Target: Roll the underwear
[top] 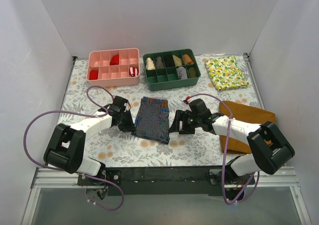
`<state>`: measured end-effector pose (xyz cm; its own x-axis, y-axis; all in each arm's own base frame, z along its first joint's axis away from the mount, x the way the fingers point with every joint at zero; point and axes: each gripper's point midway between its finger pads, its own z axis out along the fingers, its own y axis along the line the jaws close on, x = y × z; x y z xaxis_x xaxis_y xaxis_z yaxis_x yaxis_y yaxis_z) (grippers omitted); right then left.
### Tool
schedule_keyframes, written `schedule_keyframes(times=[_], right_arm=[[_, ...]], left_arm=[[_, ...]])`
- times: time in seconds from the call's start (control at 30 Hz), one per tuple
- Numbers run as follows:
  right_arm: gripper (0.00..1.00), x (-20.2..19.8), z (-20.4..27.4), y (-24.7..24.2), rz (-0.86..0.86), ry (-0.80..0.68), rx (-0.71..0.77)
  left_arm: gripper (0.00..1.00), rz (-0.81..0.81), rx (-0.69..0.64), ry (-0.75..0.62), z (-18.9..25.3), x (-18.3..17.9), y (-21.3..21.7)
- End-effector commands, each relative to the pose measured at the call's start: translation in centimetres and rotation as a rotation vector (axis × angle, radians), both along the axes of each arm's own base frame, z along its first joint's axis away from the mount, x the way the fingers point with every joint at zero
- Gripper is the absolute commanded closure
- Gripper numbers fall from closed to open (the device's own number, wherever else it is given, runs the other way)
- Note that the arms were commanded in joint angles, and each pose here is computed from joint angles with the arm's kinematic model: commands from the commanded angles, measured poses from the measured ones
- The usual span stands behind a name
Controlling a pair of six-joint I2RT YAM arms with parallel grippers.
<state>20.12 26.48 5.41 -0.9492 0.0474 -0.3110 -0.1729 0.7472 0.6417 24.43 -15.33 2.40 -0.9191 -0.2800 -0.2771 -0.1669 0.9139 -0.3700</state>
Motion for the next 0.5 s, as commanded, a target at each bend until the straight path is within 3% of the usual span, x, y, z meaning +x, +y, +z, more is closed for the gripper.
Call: schedule_keyframes(times=[0.0,0.13,0.47], right_arm=[[0.23,0.1,0.5,0.9,0.019,-0.019,0.031],[0.23,0.0,0.4,0.8,0.018,-0.019,0.027],[0.29,0.2,0.3,1.9,0.025,-0.017,0.038]], left_arm=[[0.88,0.027,0.021,-0.019,0.6,0.0,0.6],[1.0,0.033,0.018,-0.013,0.6,-0.2,0.5],[1.0,0.072,-0.005,0.024,-0.1,-1.4,0.4]])
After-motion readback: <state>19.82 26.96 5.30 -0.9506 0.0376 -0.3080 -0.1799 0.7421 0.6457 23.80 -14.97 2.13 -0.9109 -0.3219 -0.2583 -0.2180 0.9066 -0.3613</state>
